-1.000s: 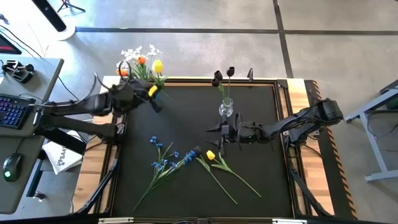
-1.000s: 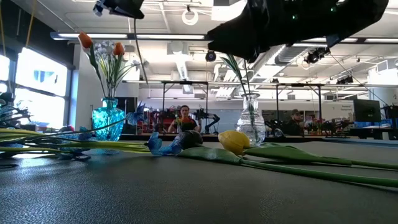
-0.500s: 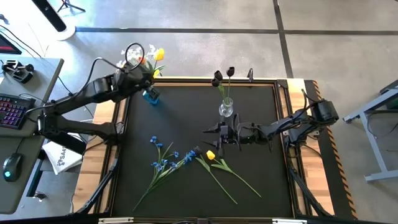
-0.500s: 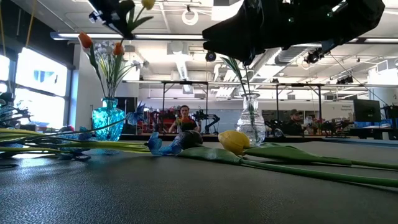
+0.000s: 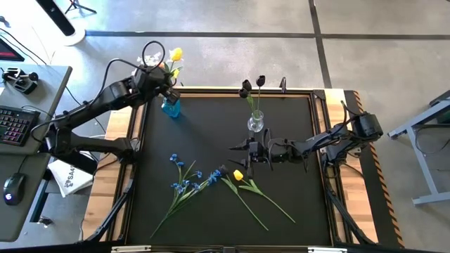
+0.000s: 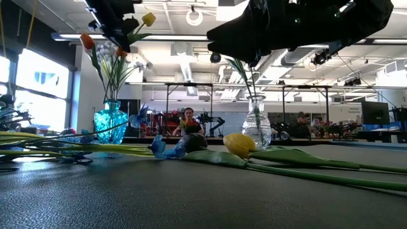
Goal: Sort flowers into vase by color
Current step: Put the top yellow flower into the blue vase
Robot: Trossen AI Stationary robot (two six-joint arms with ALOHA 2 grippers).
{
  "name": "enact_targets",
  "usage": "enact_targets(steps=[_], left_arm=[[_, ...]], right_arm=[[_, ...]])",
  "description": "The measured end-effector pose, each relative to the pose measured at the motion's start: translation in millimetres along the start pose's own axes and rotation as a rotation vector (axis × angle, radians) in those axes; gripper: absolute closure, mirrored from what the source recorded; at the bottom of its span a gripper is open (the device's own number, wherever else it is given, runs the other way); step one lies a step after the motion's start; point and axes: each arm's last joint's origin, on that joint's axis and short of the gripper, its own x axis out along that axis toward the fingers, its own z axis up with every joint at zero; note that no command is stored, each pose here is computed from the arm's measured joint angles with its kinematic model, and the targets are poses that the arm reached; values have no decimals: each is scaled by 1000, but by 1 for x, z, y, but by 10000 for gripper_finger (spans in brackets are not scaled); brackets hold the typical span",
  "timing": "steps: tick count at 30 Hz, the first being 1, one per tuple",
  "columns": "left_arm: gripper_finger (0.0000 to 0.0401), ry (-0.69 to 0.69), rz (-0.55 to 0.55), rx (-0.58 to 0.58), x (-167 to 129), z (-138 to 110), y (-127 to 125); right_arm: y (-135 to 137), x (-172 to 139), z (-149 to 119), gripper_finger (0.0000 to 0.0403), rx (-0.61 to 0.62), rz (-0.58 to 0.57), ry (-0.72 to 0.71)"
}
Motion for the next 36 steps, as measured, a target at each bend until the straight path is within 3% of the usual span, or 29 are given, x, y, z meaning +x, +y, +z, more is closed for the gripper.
enact_targets(steps=[13, 18, 29, 36], left_arm=[[394, -69, -25, -80, -17, 5, 8], [394, -53, 16, -30, -8, -3, 3], [392, -66, 24, -80, 5, -13, -5], [333, -5, 24, -119, 9, -19, 1]], right_arm=[[0, 0, 0, 207, -1, 0, 4], [0, 0, 0, 207, -1, 0, 3], [0, 0, 0, 207, -1, 0, 3], [0, 0, 0, 207, -1, 0, 4]])
